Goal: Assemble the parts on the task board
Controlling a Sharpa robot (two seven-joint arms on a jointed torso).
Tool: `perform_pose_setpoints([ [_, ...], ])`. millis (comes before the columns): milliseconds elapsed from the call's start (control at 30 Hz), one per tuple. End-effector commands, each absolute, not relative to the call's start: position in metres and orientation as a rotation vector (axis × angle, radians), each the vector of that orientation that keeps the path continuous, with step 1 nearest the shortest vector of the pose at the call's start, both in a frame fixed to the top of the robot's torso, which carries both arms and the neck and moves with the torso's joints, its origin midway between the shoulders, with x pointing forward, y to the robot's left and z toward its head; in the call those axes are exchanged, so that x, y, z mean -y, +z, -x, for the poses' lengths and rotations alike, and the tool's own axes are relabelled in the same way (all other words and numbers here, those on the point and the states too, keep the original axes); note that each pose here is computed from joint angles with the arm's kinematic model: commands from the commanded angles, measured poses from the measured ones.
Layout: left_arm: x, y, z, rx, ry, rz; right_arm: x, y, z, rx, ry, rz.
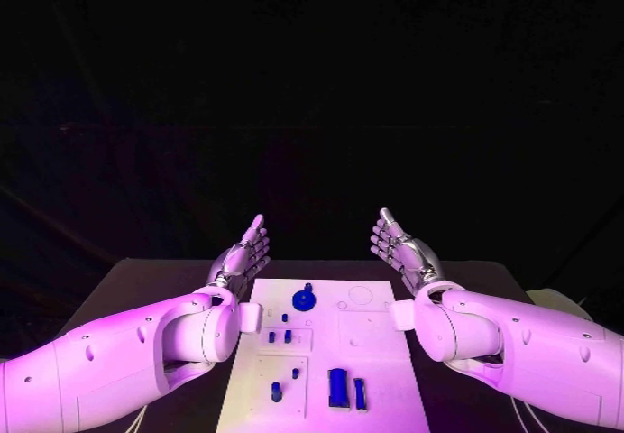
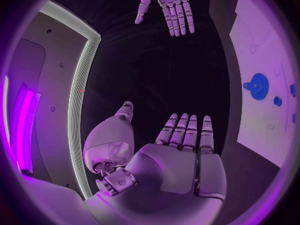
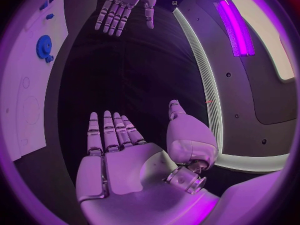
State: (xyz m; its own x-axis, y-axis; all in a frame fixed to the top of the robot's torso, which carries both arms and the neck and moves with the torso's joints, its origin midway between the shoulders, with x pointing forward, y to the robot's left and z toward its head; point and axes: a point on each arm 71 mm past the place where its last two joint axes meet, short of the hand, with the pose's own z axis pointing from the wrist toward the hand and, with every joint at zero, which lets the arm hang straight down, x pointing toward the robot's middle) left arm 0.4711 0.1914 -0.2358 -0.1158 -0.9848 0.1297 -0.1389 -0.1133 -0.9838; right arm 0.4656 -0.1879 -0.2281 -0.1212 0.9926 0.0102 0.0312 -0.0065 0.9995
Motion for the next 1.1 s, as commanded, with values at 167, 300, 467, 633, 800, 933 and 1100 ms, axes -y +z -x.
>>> perform_pose_setpoints([
  [167,-0.1925,-0.2243,-0.4620,-1.218,-1.229,1.209,0.1924,-0.2242,-0.4618,-1.218,1.229,-1.209],
  [300,-0.1924,-0.2242,-0.4618,-1.218,-1.229,1.209,0.1924,-0.2242,-0.4618,-1.218,1.229,-1.209],
  [467,-0.1924,-0.2242,-0.4618,-1.218,-1.229,1.209,0.1924,-0.2242,-0.4618,-1.218,1.229,-1.209],
  [633,-0.1924,-0.2242,-0.4618,-1.218,-1.229,1.209,0.1924,-0.2242,-0.4618,-1.218,1.229,-1.209],
  [800,-0.1924,-0.2242,-0.4618,-1.218,-1.229,1.209,0.1924,-0.2242,-0.4618,-1.218,1.229,-1.209],
  [933,-0.1924,-0.2242,-0.4618,-1.218,-1.229,1.209,0.1924,-0.2242,-0.4618,-1.218,1.229,-1.209],
  [1100,-0.1924,-0.2242,-0.4618,-1.218,-1.229,1.209,0.1924,-0.2242,-0.4618,-1.218,1.229,-1.209],
])
